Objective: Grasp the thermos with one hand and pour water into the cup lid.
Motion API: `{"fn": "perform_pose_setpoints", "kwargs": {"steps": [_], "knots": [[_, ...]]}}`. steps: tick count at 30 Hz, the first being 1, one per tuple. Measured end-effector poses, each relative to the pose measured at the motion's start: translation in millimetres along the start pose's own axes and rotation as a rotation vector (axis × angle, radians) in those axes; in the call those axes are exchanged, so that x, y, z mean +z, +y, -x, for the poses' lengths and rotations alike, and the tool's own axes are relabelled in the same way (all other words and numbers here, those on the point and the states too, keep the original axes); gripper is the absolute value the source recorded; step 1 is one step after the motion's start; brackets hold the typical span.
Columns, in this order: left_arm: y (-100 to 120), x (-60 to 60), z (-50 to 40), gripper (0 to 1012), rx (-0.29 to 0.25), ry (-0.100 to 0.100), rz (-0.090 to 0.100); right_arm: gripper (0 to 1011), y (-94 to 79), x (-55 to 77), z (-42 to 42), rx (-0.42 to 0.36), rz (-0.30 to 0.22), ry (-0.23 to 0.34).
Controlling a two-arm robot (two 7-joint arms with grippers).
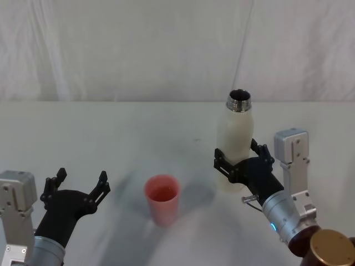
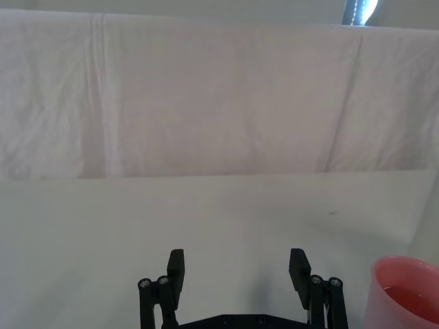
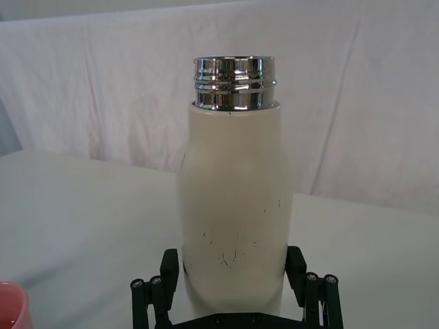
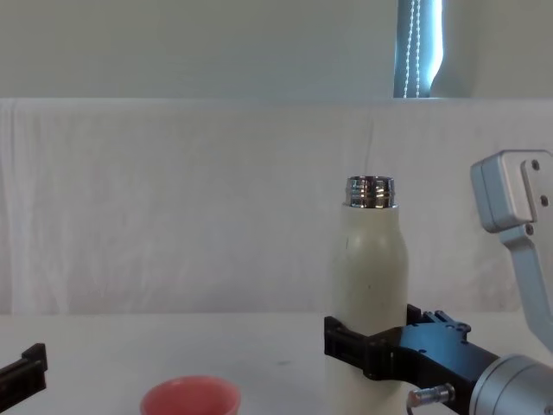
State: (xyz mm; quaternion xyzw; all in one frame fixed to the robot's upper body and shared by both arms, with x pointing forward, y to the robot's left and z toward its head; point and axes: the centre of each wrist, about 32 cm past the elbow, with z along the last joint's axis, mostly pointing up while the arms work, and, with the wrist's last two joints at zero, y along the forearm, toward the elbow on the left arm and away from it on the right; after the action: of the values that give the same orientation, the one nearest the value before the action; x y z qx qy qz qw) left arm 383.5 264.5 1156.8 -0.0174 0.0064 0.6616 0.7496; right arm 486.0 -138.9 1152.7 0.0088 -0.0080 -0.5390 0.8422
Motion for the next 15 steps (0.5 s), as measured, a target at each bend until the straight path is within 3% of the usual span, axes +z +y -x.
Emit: {"fn": "perform_pose_setpoints", "kwargs": {"steps": [15], "knots": [[0.0,0.0,0.0,1001,0.0,0.0,0.0,1001,13.3,-6.0,-3.5,0.003,0.021,0.017]]}}
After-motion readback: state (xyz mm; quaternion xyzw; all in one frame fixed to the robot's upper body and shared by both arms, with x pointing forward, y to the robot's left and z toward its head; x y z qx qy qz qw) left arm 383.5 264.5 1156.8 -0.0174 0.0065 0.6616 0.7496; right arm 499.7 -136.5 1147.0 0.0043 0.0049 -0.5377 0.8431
